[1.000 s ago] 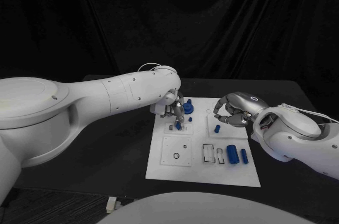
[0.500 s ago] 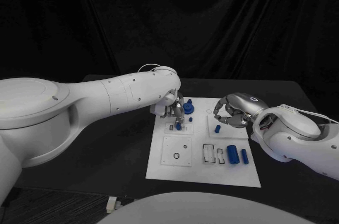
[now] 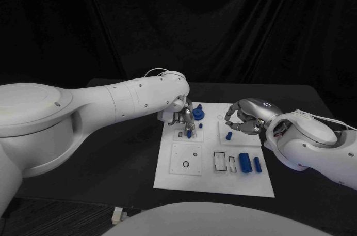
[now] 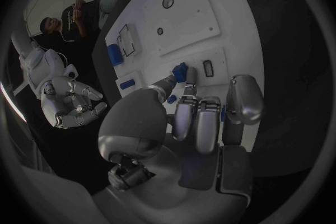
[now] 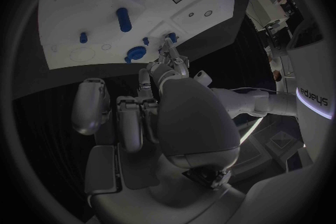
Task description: Assemble the parts on the task board
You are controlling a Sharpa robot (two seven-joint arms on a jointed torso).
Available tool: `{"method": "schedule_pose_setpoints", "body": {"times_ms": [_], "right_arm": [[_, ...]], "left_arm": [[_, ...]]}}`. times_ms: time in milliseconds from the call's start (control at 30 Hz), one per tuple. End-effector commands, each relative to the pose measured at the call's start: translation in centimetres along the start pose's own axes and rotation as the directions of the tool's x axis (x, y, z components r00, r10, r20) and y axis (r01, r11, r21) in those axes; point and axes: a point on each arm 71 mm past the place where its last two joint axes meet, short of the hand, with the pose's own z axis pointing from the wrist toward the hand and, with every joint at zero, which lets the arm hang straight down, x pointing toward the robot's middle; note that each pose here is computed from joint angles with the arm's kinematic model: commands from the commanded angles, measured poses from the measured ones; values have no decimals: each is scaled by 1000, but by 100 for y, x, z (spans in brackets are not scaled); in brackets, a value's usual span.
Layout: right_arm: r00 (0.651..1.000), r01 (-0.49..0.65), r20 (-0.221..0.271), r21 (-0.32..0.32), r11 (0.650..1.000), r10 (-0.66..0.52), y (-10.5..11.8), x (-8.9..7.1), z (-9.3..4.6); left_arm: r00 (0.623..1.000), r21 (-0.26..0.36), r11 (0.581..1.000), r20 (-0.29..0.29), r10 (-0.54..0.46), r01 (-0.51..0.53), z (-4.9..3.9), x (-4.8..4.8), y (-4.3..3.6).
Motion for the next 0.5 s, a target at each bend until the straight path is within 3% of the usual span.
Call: {"method": "schedule_pose_setpoints", "body": {"times_ms": [33,500], "right_arm": [[1000,4,-8,0,1000,-4,1,18,0],[1000,6,-13,1,1000,-6,1,28,9]], "left_arm": [[1000,13,1000,2,-4,4,6,10,-20],[1000,13,1000,2,-5,5,7,13,-10]]}}
